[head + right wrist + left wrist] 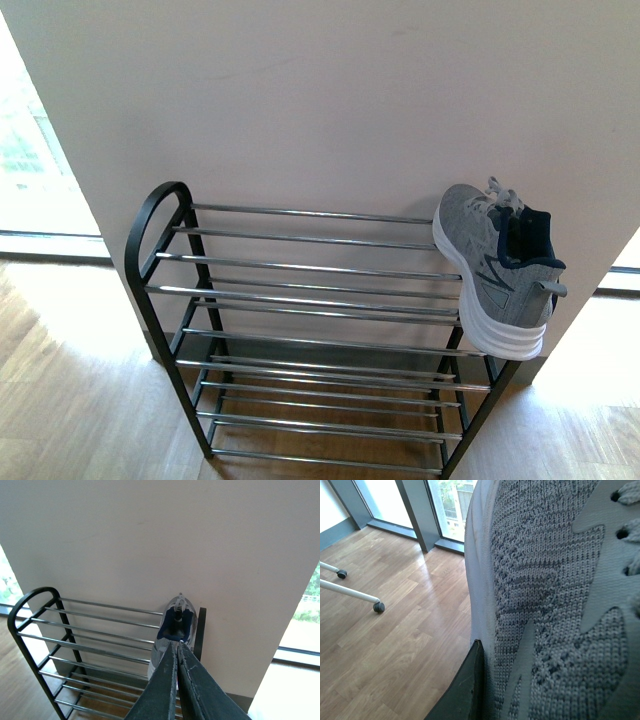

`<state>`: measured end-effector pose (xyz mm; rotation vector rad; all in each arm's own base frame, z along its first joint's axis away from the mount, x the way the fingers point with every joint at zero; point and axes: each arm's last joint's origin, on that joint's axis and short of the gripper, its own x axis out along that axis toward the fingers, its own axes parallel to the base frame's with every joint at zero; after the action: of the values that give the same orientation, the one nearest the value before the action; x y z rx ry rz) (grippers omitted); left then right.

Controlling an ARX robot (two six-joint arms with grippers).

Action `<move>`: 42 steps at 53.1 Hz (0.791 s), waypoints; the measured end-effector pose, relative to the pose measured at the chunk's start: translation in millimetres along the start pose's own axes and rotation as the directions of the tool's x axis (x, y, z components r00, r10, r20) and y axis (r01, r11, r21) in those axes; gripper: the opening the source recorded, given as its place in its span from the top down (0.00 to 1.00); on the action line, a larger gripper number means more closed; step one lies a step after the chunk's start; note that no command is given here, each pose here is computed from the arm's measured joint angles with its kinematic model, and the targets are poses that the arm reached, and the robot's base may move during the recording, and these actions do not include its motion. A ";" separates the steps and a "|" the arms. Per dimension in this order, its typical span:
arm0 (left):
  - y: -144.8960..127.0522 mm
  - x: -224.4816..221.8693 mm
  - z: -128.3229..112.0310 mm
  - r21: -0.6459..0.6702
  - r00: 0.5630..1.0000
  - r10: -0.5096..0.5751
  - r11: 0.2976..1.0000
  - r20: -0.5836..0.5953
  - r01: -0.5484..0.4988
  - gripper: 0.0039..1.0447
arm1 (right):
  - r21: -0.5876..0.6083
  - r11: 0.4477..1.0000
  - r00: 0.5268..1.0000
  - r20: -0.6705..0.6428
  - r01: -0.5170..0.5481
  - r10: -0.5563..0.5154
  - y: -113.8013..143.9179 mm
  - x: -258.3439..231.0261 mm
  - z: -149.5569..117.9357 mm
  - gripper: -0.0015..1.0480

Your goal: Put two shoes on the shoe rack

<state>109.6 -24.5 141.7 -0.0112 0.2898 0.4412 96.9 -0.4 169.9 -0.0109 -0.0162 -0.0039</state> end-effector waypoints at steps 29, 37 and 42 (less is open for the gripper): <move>0.0 0.0 0.3 -0.026 1.000 -0.014 1.000 -0.002 0.014 0.89 | 0.000 1.000 1.000 0.000 0.000 0.000 0.0 0.0 0.0 0.63; -6.9 -4.5 4.3 -0.320 0.960 -0.278 0.912 -0.026 0.255 0.89 | 0.000 1.000 1.000 0.000 0.000 0.000 0.0 0.0 0.0 0.33; -14.8 -3.7 18.0 -0.444 0.913 -0.408 0.821 -0.018 0.358 0.89 | 0.000 1.000 1.000 0.000 0.000 0.000 0.0 0.0 0.0 0.15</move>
<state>117.7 -38.1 159.2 -0.5280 0.2869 0.0913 96.9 -0.4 169.9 -0.0109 -0.0166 -0.0039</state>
